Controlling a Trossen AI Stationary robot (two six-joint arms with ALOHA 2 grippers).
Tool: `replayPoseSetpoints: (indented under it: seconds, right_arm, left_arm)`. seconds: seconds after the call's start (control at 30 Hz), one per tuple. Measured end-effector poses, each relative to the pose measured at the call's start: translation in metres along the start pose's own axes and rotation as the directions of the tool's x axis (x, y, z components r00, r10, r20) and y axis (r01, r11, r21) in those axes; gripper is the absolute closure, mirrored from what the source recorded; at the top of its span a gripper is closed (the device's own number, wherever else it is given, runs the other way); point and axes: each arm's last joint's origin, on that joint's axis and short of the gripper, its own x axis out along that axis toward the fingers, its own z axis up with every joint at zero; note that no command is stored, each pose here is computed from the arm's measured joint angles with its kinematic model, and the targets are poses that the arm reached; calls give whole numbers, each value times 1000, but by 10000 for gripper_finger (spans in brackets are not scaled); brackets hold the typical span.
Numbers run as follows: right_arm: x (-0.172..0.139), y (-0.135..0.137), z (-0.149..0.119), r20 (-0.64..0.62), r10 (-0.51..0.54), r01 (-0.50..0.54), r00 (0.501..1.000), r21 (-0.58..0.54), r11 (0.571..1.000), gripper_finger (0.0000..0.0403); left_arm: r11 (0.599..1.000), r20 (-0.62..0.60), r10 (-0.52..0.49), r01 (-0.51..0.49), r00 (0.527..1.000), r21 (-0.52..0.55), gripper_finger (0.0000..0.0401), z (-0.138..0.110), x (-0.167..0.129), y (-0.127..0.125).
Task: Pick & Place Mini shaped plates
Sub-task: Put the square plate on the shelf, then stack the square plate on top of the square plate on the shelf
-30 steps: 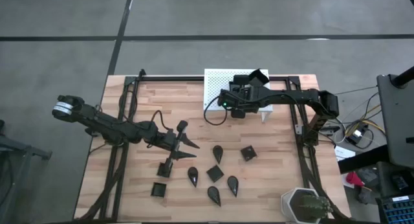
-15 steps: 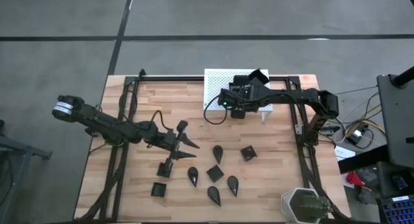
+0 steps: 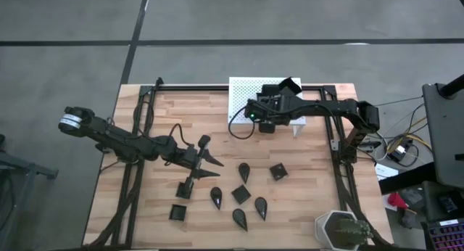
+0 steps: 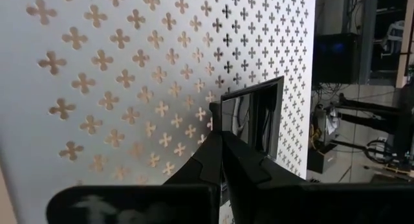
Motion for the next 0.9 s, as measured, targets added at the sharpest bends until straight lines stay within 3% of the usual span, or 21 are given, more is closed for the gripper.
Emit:
replayPoseSetpoints:
  seconds: [0.43,0.9]
  right_arm:
    - [-4,0,0,7,1,-1,1000,5,1000,302]
    - [-25,-9,-4,65,-9,7,998,34,999,294]
  left_arm:
    - [1000,0,0,0,1000,0,250,0,0,0]
    - [1000,-4,0,0,1000,0,250,-1,0,0]
